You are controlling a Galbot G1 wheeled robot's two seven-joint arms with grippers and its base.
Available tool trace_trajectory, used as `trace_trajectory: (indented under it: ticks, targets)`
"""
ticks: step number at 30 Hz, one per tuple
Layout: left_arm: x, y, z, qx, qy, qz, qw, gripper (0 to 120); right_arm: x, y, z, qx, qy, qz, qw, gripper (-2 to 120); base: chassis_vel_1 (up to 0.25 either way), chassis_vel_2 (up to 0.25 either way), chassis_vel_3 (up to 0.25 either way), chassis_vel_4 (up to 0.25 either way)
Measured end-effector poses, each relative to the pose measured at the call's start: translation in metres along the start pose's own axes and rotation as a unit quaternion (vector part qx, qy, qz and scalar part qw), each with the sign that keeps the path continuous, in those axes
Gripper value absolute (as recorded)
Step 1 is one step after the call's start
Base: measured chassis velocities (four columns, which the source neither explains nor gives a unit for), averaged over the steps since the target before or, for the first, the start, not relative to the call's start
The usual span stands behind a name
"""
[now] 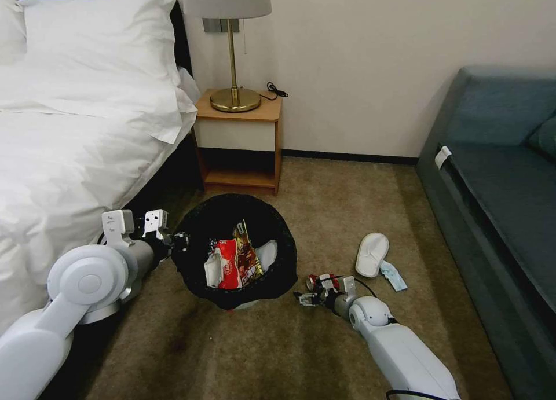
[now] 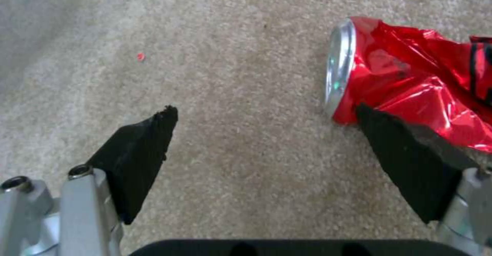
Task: Pick up the trash bin, then pick up the garbage on the floor and place it into the trash bin.
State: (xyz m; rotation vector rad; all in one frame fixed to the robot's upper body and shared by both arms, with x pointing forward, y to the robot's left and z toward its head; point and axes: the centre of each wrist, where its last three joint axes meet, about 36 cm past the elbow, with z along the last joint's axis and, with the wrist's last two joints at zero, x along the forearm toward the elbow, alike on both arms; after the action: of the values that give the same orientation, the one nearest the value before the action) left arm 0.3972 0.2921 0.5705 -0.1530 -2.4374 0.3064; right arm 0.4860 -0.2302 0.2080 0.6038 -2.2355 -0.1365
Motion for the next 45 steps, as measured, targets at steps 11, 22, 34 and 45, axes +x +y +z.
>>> trace_trajectory:
  ticks: [11,22,34,45]
  targets:
    - [0.002,0.0,-0.001,-0.002,-0.003,0.0,1.0,3,0.003,0.0,-0.015,0.008,-0.015,0.009,1.0,89,0.0,0.0,0.0,0.0]
    - [0.005,-0.001,-0.002,-0.005,-0.005,0.002,1.0,3,-0.006,-0.003,-0.033,0.033,-0.013,0.027,0.999,89,0.0,0.0,0.0,0.0]
    - [0.004,-0.002,0.0,-0.003,-0.003,0.004,1.0,3,-0.015,-0.007,-0.014,0.049,0.01,0.039,0.998,89,0.0,0.0,0.0,0.0]
    - [0.002,0.0,-0.002,-0.002,-0.004,0.002,1.0,3,-0.019,-0.007,-0.015,0.058,0.014,0.045,0.997,59,0.0,0.0,0.0,0.0]
